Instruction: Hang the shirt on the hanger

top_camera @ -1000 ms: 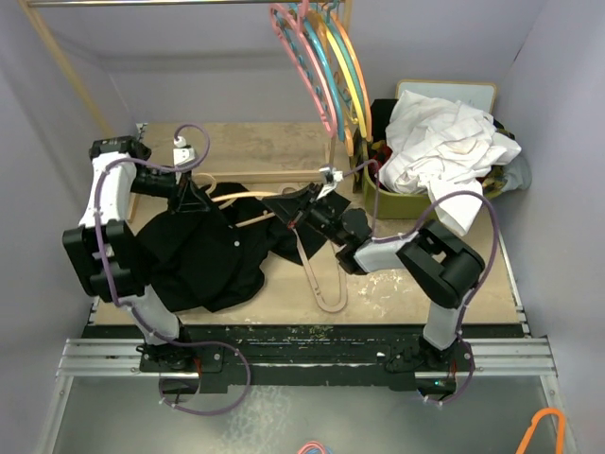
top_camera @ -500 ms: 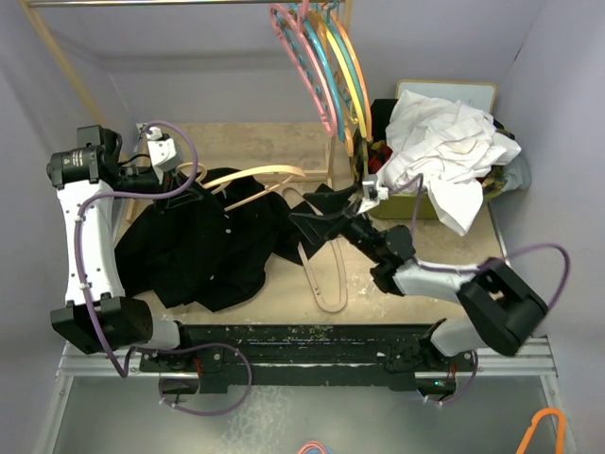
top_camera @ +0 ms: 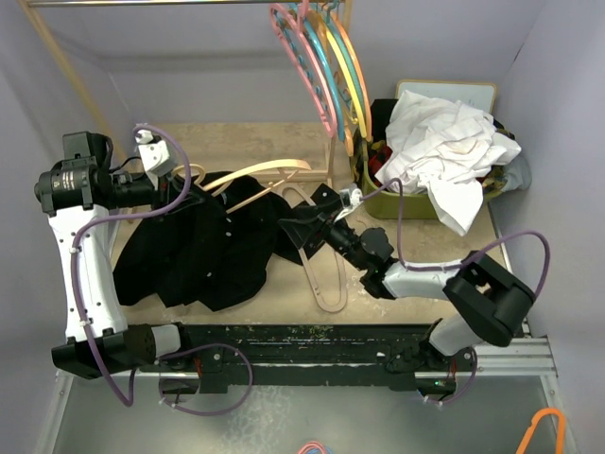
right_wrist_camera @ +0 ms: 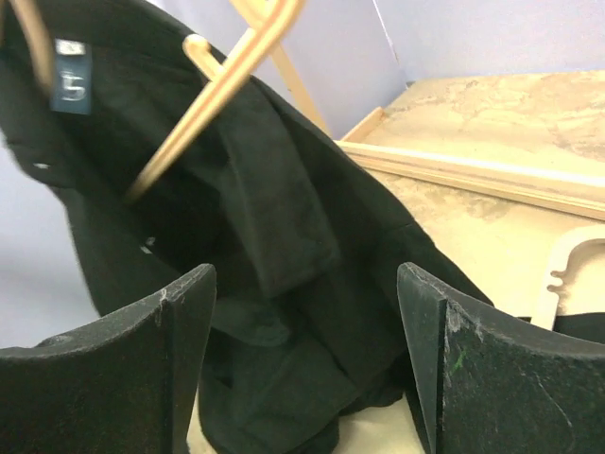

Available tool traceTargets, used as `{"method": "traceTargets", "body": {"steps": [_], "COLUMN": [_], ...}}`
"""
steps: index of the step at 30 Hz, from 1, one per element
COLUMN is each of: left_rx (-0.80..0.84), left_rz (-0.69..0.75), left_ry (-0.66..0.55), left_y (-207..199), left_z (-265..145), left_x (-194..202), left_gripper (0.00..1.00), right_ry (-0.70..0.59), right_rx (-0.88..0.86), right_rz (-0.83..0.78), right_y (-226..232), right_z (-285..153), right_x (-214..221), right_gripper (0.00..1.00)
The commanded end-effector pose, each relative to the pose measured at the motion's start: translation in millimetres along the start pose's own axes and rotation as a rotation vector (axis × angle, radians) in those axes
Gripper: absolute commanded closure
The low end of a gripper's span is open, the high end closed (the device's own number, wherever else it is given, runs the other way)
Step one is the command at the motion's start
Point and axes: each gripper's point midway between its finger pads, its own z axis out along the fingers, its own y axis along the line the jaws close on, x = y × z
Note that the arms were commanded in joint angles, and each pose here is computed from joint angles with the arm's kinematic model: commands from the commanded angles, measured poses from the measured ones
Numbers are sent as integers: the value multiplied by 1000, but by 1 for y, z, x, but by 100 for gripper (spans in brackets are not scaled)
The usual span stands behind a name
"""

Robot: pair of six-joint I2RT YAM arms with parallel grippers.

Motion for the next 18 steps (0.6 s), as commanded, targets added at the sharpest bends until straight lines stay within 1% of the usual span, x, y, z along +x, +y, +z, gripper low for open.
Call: {"method": "traceTargets", "body": {"steps": [1, 6, 10, 13, 14, 18], "left_rx": [12, 8, -14, -35, -36, -40], "left_rz": [15, 13, 29, 18, 17, 25], "left_ry": [-80, -65, -39, -17, -13, 7], "left_y": [-8, -9, -6, -1, -1, -2], "left_z": [0, 0, -1, -1, -1, -2], "left_x": [-17, -12, -8, -2, -1, 4], "left_gripper": [100, 100, 100, 100, 100, 100], "right_ry": [-102, -49, 8, 45, 51, 78], "right_rx": [-36, -66, -70, -66, -65, -65], "right_rz": [-36, -19, 5, 19, 25, 38], "right_y": [12, 14, 11, 7, 6, 5], "right_z": [26, 39, 44, 46, 46, 47], "right_x": [-29, -12, 7, 21, 24, 35], "right_gripper": [22, 25, 29, 34, 37, 60]}}
